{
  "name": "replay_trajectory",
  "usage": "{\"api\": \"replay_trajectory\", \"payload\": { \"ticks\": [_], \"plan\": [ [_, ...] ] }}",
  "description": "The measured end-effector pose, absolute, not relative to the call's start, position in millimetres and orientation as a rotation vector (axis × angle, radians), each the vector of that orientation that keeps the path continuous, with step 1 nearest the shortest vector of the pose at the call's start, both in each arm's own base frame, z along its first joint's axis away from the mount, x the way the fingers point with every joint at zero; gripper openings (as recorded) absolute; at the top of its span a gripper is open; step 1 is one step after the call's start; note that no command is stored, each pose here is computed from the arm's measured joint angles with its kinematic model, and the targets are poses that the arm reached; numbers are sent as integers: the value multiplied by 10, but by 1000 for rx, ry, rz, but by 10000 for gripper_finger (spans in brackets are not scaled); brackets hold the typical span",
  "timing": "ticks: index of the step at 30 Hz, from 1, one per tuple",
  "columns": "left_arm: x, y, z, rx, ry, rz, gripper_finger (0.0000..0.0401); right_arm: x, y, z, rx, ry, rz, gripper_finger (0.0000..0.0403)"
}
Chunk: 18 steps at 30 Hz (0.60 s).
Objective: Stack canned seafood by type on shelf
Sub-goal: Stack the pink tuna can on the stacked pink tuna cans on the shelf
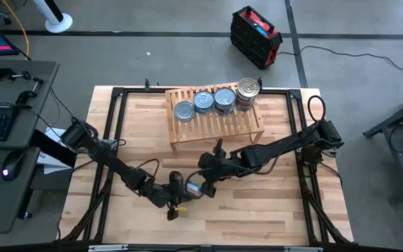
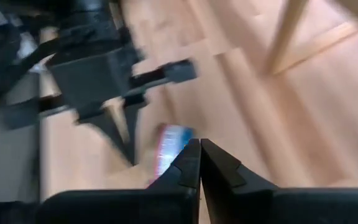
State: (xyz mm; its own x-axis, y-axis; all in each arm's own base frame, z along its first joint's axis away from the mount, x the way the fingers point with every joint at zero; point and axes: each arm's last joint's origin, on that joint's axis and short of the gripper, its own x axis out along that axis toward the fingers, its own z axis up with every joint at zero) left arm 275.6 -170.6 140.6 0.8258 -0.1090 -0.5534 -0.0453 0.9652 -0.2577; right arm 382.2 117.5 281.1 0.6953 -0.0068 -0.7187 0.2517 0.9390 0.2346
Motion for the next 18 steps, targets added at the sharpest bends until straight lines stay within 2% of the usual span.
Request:
{"api": "replay_trajectory", "payload": {
  "ticks": [4,8,14,18],
  "plan": [
    [2630,-1652,1696,-275,612,-72,0,3869,1211,2858,409,763,-41,30],
    [2396,-1507,1982,-205,664,-51,0,3909,1245,2911,421,715,50,106],
    [2051,-1131,2270,-27,675,205,0,3928,1254,2768,330,783,61,247],
    [1997,-913,2352,-17,645,364,0,3995,1284,2519,308,866,40,300]
  ]
}}
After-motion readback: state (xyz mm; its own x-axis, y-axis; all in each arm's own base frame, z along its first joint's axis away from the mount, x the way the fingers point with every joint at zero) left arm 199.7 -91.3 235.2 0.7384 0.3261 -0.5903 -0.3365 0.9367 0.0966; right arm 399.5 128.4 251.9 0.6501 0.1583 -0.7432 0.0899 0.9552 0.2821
